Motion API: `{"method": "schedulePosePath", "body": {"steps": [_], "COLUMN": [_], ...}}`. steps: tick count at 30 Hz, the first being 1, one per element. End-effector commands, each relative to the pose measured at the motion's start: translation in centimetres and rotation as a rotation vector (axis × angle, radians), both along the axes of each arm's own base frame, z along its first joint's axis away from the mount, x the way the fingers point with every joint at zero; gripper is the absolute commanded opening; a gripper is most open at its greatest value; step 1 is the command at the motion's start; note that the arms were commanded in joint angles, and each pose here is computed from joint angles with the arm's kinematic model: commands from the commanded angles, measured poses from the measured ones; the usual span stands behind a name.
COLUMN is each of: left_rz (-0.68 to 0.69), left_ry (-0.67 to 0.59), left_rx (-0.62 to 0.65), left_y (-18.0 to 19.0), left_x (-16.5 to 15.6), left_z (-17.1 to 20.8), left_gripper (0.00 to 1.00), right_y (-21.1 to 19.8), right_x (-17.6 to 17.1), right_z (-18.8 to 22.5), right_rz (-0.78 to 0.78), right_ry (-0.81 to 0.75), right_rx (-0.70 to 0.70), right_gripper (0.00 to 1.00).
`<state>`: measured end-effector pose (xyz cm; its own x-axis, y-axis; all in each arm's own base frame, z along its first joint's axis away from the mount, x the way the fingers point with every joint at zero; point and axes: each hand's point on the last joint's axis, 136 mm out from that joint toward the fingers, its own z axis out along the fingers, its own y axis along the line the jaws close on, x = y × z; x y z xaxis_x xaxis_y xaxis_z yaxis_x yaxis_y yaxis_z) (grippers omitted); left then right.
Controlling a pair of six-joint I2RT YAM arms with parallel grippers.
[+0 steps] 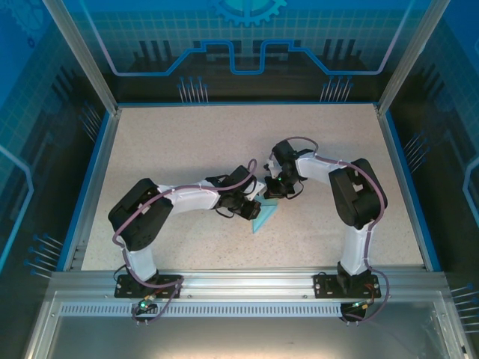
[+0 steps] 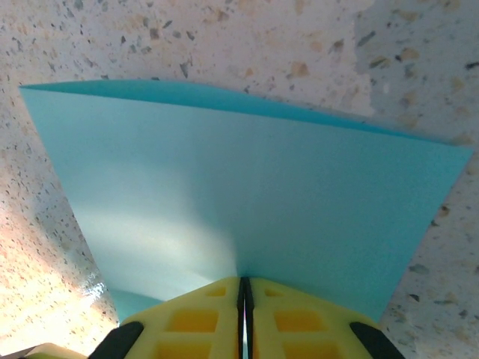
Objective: Fold a paper plane with a square sheet of paper (pick it up from the middle)
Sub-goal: Third fold the triangle at the center of the table.
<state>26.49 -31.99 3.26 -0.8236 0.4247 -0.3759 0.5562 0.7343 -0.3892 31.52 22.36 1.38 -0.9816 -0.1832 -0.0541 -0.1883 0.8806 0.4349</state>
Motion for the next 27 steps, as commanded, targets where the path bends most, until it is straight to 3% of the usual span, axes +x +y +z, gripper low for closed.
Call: {"method": "schedulePosePath", "body": {"steps": [1,8,16,27], "left_rz": [-0.011,0.001,0.021,0.02], "left_ry": [0.017,0.02,0.016,-0.001], "left_rx": [-0.008,-0.014,-0.02,-0.025], "left_y": [0.1,0.1,0.5,0.4], "left_x": [-0.2,-0.2,-0.4,-0.2], "left_z": [-0.4,-0.5,-0.4,-0.7], "left_gripper": [0.01,0.01,0.0,0.01], "right_y": [1.2,-1.1,-5.4,-4.1], "right_x": [0.0,0.9,-0.8,-4.8], "right_z": [2.3,6.3,6.7,7.1], "right_rz": [-0.013,-0.148,-0.325,-0.26], "right_ry": [-0.025,-0.124,-0.149,-0.126], "right_rx": [0.059,0.11,0.061,0.158], "right_gripper": [0.14,0.22,0.22,0.22]}}
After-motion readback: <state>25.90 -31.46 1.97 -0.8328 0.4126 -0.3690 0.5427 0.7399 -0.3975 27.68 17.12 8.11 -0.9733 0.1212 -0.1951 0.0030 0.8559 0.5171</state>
